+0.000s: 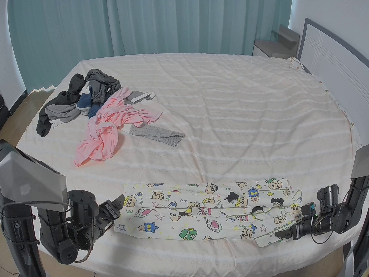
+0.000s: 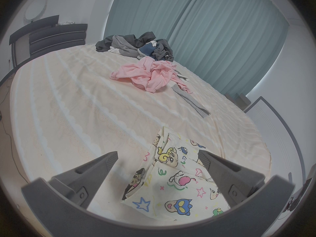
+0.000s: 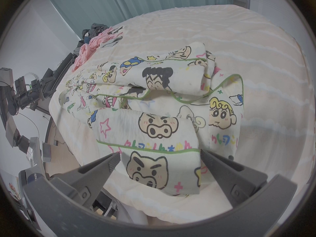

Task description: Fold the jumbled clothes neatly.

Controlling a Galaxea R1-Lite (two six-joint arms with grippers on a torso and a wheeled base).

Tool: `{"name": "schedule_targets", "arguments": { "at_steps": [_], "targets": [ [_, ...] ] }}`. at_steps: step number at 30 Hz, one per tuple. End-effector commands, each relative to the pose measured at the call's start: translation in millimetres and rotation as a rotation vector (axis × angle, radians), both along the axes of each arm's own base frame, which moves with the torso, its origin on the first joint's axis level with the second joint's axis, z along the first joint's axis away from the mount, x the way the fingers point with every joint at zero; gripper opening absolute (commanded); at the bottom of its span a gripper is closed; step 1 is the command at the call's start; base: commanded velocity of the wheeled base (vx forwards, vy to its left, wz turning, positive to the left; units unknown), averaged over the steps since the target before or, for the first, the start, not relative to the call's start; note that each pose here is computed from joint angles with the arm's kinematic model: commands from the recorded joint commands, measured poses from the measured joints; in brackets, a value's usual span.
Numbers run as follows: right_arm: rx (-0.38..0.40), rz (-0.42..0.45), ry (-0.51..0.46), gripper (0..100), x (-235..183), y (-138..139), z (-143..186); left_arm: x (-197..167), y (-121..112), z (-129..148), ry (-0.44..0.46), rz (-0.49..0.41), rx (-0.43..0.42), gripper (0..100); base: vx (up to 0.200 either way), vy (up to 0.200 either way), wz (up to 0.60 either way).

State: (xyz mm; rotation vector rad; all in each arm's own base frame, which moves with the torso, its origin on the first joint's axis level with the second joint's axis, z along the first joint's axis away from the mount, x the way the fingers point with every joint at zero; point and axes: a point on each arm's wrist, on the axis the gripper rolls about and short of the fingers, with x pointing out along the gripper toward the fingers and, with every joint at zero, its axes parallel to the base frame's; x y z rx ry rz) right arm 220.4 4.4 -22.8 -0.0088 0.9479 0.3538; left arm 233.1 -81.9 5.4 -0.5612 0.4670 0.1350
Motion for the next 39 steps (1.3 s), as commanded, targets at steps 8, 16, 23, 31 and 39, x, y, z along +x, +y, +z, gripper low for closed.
{"name": "schedule_targets", "arguments": {
  "at_steps": [8,16,23,31,39],
  "targets": [
    [0.018,-0.004,-0.177,100,9,3,23,1,0,3,-0.022,0.001,-0.006,100,0.000,0.000,0.00],
    [0.024,0.052,-0.125,100,-8,15,20,1,0,3,-0.022,0.003,-0.005,100,0.000,0.000,0.00],
    [0.011,0.062,-0.031,100,-16,17,3,1,0,3,-0.022,0.002,-0.004,100,0.000,0.000,0.00],
    [-0.008,0.017,-0.004,100,-15,11,-5,0,0,3,-0.021,0.001,-0.002,100,0.000,0.000,0.00],
    [-0.050,0.005,0.020,100,-17,12,-9,5,1,5,-0.041,0.005,-0.002,100,0.000,0.000,0.00]
  ]
}}
